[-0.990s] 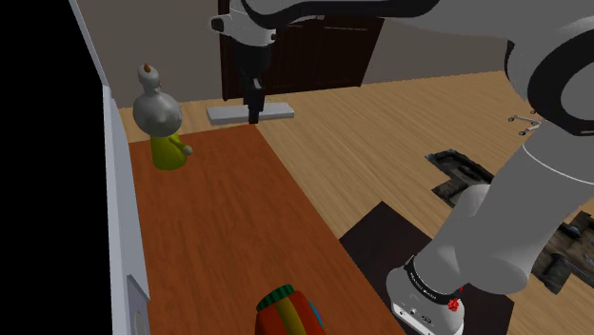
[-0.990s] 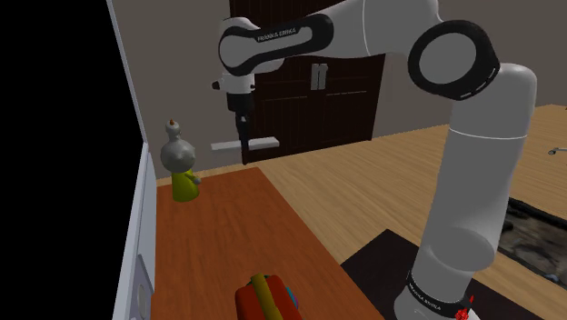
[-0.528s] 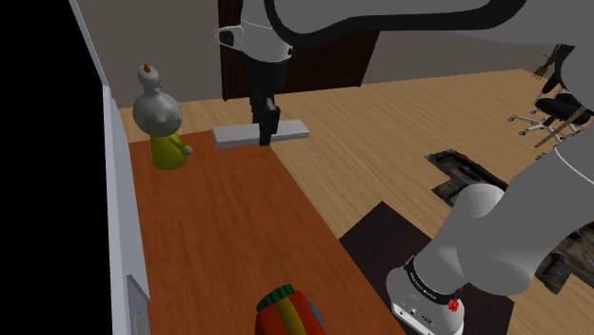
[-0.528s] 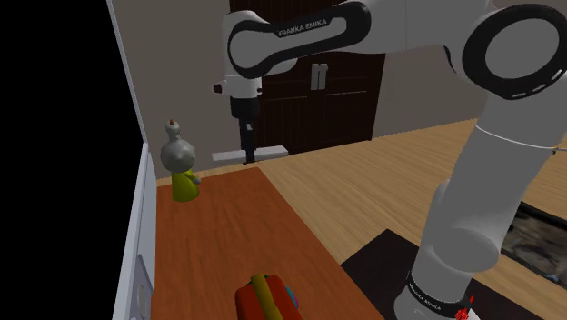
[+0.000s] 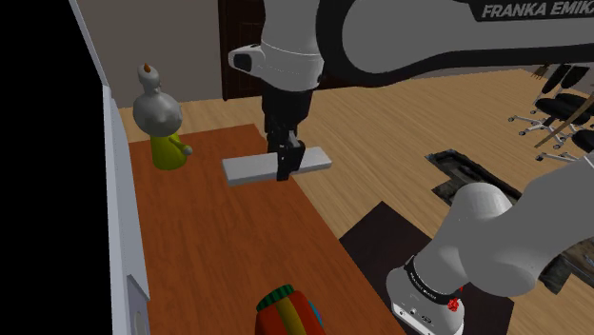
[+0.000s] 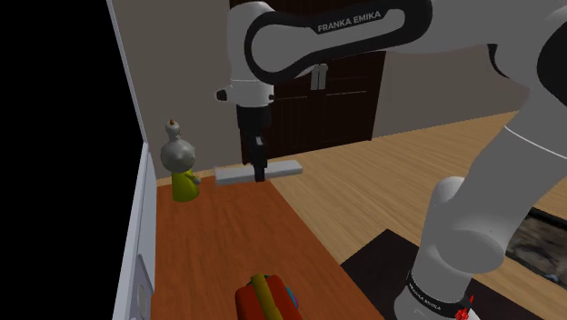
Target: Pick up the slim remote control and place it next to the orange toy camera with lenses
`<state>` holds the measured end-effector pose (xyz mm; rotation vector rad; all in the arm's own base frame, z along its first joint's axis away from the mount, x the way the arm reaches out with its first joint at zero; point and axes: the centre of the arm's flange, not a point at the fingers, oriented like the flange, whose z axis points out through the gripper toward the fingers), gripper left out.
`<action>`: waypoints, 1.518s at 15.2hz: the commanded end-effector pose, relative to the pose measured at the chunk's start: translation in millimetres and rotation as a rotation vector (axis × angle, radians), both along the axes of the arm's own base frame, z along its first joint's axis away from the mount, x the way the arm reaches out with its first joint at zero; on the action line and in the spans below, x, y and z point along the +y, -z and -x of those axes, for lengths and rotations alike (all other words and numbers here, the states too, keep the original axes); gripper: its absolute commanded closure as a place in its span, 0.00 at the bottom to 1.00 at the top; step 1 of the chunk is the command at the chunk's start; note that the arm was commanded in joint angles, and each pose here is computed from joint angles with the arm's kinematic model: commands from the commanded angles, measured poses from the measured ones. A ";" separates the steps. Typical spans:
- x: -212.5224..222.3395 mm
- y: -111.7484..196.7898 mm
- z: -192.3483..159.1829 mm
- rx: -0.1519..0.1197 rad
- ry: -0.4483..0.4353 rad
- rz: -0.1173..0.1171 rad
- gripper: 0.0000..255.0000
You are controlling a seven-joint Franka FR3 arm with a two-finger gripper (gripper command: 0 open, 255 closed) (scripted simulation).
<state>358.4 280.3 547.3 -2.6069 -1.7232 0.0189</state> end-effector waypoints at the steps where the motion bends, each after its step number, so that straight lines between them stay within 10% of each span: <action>1: 8.8 0.6 24.6 0.000 0.001 0.000 1.00; 23: 10.9 111.5 30.6 0.000 0.001 0.000 1.00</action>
